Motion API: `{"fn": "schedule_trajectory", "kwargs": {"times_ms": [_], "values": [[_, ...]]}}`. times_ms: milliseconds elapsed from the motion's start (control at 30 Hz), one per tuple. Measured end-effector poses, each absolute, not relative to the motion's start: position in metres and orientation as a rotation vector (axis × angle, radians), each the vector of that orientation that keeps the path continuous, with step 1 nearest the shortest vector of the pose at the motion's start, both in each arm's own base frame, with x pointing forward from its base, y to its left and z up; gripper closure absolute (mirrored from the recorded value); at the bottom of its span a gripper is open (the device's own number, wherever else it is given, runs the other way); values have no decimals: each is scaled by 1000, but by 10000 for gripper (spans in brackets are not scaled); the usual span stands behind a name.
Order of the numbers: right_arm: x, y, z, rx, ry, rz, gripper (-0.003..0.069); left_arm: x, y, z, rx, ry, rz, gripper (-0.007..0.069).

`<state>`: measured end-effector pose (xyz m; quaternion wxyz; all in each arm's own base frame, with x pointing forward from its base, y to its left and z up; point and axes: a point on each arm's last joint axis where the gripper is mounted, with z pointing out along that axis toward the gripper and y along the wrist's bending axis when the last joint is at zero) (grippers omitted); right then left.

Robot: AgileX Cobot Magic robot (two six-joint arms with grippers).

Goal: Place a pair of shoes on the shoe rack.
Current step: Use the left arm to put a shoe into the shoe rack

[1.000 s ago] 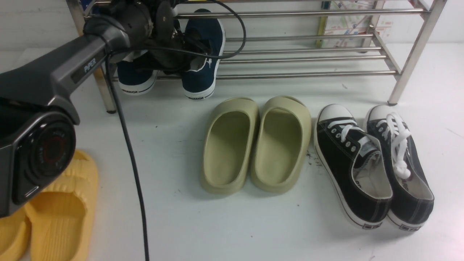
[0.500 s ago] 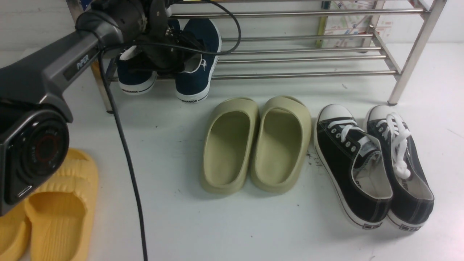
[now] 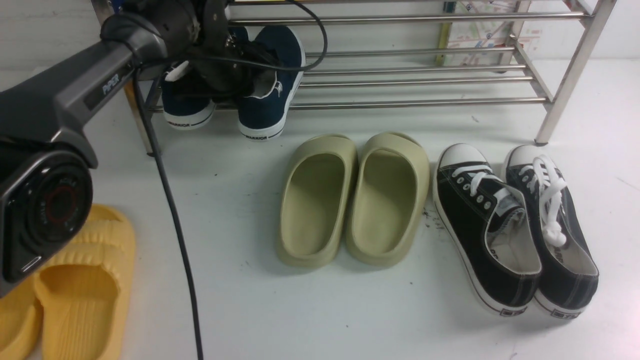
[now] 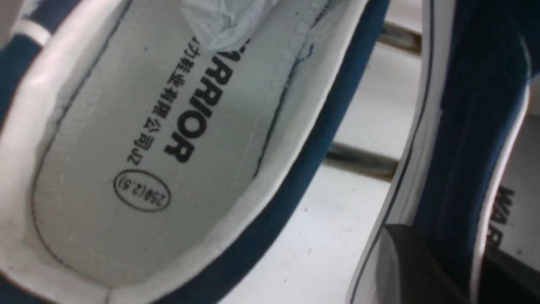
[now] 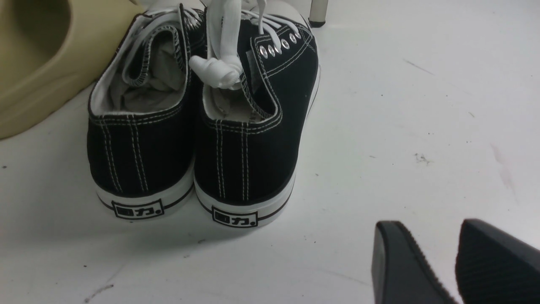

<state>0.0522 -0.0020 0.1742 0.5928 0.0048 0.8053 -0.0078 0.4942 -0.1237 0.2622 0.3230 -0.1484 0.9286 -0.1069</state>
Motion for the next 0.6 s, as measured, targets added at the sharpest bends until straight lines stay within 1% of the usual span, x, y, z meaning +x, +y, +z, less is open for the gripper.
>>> {"fn": "schedule_trajectory", "kwargs": {"times_ms": [133, 167, 200, 233, 333, 433, 567, 600], "values": [[52, -2, 174, 11, 1872, -18, 413, 493, -123, 270, -380, 2418, -284, 332], [52, -2, 174, 11, 1872, -18, 413, 491, -122, 275, -371, 2410, -286, 304], [52, -2, 174, 11, 1872, -18, 413, 491, -122, 275, -367, 2409, -285, 295], [52, -2, 174, 11, 1872, -18, 413, 489, -122, 280, -347, 2407, -285, 264], [52, -2, 174, 11, 1872, -18, 413, 485, -122, 286, -314, 2421, -284, 247], [52, -2, 174, 11, 1872, -18, 413, 479, -122, 294, -280, 2438, -283, 248], [52, -2, 174, 11, 1872, -18, 413, 472, -121, 307, -223, 2448, -281, 278], [52, -2, 174, 11, 1872, -18, 413, 467, -121, 314, -201, 2457, -280, 307]]}}
